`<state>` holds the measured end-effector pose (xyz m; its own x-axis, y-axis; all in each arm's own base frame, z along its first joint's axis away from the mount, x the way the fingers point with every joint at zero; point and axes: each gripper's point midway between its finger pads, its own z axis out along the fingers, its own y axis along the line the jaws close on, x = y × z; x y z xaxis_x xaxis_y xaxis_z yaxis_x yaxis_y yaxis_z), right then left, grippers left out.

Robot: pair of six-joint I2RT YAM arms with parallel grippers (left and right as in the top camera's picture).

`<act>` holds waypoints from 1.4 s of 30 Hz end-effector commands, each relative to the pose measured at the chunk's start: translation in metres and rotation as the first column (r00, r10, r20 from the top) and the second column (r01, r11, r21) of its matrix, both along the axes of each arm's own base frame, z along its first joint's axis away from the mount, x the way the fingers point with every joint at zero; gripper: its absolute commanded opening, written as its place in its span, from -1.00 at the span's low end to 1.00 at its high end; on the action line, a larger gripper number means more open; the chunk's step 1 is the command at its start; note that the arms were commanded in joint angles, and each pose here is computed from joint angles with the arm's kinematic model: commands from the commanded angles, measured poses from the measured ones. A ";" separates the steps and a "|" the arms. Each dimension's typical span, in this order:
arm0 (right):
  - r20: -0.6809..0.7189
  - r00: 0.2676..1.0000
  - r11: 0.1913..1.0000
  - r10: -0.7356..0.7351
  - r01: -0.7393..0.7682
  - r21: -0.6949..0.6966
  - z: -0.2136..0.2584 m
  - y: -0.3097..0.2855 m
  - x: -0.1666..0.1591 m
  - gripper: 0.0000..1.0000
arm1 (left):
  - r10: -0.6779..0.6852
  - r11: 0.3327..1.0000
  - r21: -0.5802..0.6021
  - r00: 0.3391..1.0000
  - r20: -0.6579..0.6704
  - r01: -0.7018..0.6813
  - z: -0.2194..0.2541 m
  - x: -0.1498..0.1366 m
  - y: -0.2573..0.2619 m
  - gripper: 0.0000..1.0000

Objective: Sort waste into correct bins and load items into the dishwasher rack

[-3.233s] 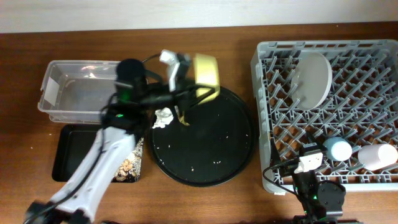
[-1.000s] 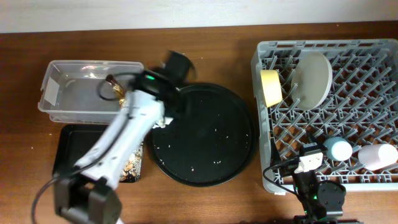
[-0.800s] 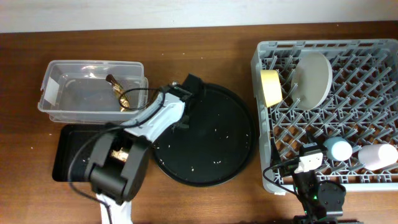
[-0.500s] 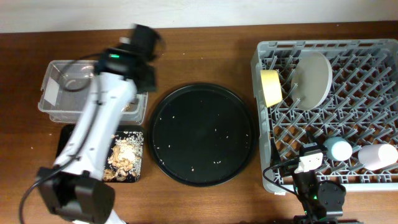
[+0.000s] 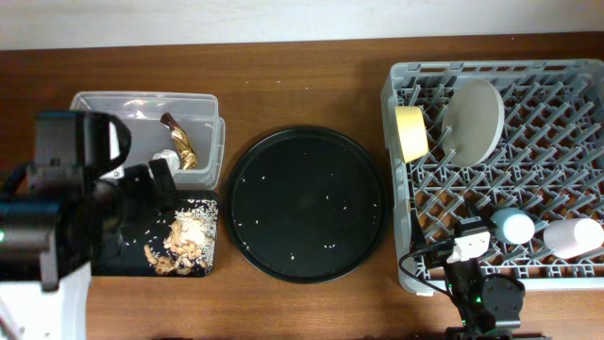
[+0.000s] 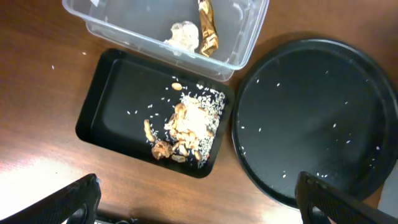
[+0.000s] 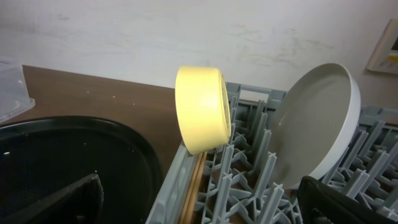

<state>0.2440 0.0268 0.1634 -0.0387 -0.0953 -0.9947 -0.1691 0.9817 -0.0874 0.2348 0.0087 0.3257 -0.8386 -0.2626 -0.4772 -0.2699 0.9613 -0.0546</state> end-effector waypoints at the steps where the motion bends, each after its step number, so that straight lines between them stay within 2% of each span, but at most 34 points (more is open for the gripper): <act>1: -0.003 1.000 1.000 -0.001 0.001 0.004 -0.002 -0.001 0.000 0.97 | -0.007 1.000 0.001 0.999 0.037 0.007 0.009 -0.013 0.001 0.99; 2: -0.003 1.000 1.000 -0.001 0.001 0.004 -0.002 -0.001 0.000 0.97 | -0.017 1.000 0.006 1.000 0.015 0.017 0.008 -0.025 0.000 0.99; 4: -0.003 1.000 1.000 -0.001 0.001 0.004 -0.002 -0.001 0.000 0.97 | -0.036 0.999 0.012 0.998 0.061 0.035 0.016 -0.032 -0.003 0.99; 5: -0.003 1.000 1.000 -0.001 0.001 0.004 -0.002 -0.001 0.000 0.97 | -0.069 0.997 0.043 0.971 0.227 0.060 0.040 -0.014 -0.006 0.99; 7: -0.003 1.000 1.000 -0.001 0.001 0.004 -0.002 -0.001 0.000 0.97 | -0.208 0.976 0.134 0.899 0.385 0.169 0.056 -0.003 -0.016 0.99; 8: -0.003 1.000 1.000 -0.001 0.001 0.004 -0.002 -0.001 0.000 0.97 | -0.236 0.970 0.166 0.865 0.442 0.180 0.052 -0.002 -0.017 0.99; 11: -0.003 1.000 1.000 -0.001 0.001 0.004 -0.002 -0.001 0.000 0.97 | -0.233 0.972 0.166 0.731 0.641 0.164 -0.020 0.006 -0.022 0.99; 14: -0.003 1.000 1.000 -0.001 0.001 0.004 -0.002 -0.001 0.000 0.97 | -0.243 0.969 0.158 0.649 0.720 0.188 -0.067 0.008 -0.029 0.99; 16: -0.003 1.000 1.000 -0.001 0.001 0.004 -0.002 -0.001 0.000 0.97 | -0.241 0.970 0.162 0.603 0.761 0.183 -0.085 0.006 -0.030 0.99; 21: -0.003 1.000 1.000 -0.001 0.001 0.004 -0.002 -0.001 0.000 0.97 | -0.196 0.980 0.168 0.431 0.881 0.103 -0.118 0.006 -0.022 0.99; 22: -0.003 1.000 1.000 -0.001 0.001 0.004 -0.002 -0.001 0.000 0.97 | -0.197 0.980 0.168 0.422 0.885 0.104 -0.126 0.008 -0.023 0.99; 25: -0.003 1.000 1.000 -0.001 0.001 0.004 -0.002 -0.001 0.000 0.97 | -0.202 0.979 0.169 0.449 0.870 0.114 -0.145 0.011 -0.024 0.99; 28: -0.003 1.000 1.000 -0.001 0.001 0.004 -0.002 -0.001 0.000 0.97 | -0.213 0.977 0.169 0.525 0.824 0.130 -0.167 0.011 -0.024 0.99; 42: -0.003 1.000 1.000 -0.001 0.001 0.004 -0.002 -0.001 0.000 0.97 | -0.213 0.977 0.169 0.527 0.823 0.130 -0.168 0.011 -0.024 0.99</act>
<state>0.2441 0.0268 0.1633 -0.0397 -0.0945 -0.9947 -0.1688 0.9818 -0.0865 0.2455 -0.0170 0.1590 -0.0779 -0.1018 -0.9918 0.0349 0.9939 -0.1047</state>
